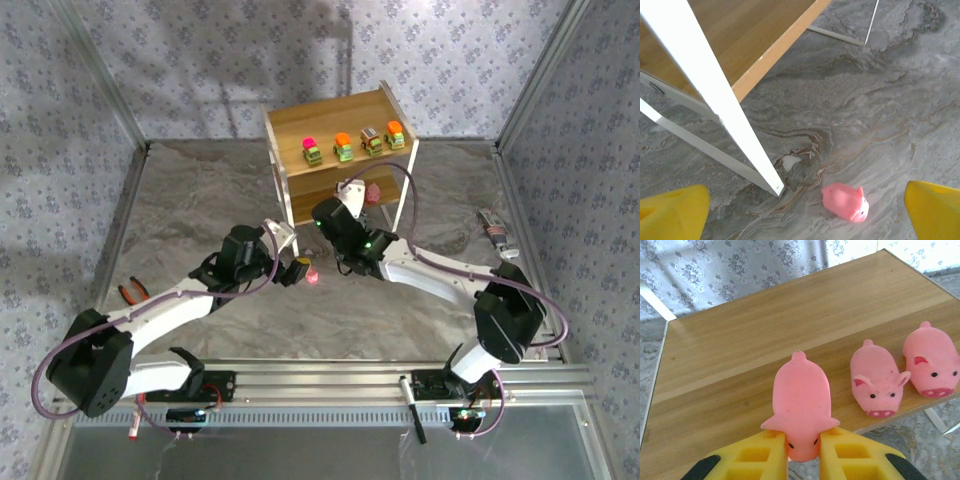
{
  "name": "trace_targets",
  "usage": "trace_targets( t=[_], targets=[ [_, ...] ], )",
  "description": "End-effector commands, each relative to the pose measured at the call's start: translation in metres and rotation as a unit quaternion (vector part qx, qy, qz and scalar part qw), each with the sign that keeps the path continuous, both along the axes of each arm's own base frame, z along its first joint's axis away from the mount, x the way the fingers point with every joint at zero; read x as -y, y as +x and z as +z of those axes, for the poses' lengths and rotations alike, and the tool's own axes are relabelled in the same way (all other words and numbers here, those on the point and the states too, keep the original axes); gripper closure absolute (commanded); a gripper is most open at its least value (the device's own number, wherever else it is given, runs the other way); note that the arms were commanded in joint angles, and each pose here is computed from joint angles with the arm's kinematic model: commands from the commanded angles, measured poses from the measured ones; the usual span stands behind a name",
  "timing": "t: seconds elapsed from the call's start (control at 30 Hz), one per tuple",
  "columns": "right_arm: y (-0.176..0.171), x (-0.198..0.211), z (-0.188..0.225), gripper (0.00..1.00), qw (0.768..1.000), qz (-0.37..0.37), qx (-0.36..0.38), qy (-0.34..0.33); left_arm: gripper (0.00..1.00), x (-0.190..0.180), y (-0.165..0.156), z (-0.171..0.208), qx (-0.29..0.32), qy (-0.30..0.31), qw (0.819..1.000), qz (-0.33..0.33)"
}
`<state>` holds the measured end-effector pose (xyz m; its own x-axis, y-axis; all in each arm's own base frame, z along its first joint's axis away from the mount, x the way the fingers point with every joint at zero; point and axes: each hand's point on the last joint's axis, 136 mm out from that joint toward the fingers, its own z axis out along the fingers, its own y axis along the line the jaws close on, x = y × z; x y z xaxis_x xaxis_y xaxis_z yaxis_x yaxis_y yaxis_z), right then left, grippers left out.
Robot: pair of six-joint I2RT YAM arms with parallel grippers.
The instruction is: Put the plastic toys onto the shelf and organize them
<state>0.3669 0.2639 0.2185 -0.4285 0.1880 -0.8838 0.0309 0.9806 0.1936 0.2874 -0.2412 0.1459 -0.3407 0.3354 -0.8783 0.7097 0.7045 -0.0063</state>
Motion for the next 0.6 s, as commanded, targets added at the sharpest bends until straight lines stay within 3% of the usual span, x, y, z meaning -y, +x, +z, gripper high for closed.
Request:
trace_targets(
  t=[0.0,0.57],
  targets=[
    [0.011,0.001,0.009,0.78,0.999,-0.029,0.003,0.020,0.00,0.002,0.003,0.012,0.020,-0.025,0.999,0.008],
    [0.018,0.017,-0.009,0.78,0.997,-0.073,-0.028,-0.007,0.00,-0.002,0.000,0.010,0.021,-0.034,0.999,0.015]
  ],
)
